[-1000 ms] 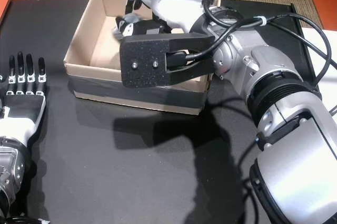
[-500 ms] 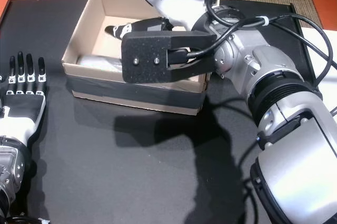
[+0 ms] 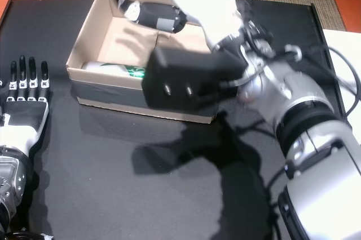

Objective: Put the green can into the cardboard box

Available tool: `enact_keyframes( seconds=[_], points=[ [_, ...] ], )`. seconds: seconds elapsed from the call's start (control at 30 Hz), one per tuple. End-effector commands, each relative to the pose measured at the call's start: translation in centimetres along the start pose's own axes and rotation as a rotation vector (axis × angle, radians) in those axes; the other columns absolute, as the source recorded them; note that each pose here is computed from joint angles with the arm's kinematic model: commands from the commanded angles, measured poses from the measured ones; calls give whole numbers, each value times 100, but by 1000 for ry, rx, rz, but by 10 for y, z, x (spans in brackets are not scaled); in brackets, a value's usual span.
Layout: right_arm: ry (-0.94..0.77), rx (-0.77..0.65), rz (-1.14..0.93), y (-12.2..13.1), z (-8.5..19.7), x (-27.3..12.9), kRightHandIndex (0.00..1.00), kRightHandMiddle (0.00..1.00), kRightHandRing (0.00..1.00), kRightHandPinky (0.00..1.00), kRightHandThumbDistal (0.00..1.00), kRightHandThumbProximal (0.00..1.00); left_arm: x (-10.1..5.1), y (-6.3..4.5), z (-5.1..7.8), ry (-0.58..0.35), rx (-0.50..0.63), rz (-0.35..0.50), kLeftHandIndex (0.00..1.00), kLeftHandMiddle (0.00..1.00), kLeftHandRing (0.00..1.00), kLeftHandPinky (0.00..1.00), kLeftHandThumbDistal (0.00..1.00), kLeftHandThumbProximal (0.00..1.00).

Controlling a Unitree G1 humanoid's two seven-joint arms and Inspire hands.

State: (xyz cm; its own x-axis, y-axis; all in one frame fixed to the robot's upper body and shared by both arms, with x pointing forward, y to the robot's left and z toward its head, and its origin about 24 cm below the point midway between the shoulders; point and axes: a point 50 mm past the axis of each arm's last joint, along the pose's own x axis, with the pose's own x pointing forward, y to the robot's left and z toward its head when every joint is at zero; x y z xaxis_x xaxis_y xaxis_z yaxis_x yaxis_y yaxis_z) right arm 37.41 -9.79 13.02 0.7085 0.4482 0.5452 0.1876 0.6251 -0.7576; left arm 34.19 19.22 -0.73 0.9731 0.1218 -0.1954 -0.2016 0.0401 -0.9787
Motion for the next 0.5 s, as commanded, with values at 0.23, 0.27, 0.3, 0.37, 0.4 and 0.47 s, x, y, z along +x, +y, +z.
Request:
enact_keyframes(
  seconds=[0.23,0.27,0.3,0.37,0.4,0.47],
  points=[
    [43,287,189,14,-13,-61,48,58,73,77,51,47,-11,24,2,4,-15,86,54,55,65,78,0,52],
    [59,332,205,15,-15,-67,48,58,73,76,50,45,-12,24,2,5,-12,87,54,55,65,77,0,52],
    [70,368,219,15,-16,-72,48,58,74,75,49,44,-12,24,2,5,-9,90,53,53,63,77,0,51],
    [90,428,249,16,-18,-82,47,58,74,75,51,44,-12,24,2,6,2,92,53,53,64,77,0,50],
    [100,453,263,17,-19,-87,47,58,73,74,53,45,-11,24,2,7,4,95,52,53,63,77,0,50],
    [122,472,289,19,-22,-98,46,56,72,74,57,49,-11,24,2,9,10,98,53,53,64,79,0,51]
  ],
)
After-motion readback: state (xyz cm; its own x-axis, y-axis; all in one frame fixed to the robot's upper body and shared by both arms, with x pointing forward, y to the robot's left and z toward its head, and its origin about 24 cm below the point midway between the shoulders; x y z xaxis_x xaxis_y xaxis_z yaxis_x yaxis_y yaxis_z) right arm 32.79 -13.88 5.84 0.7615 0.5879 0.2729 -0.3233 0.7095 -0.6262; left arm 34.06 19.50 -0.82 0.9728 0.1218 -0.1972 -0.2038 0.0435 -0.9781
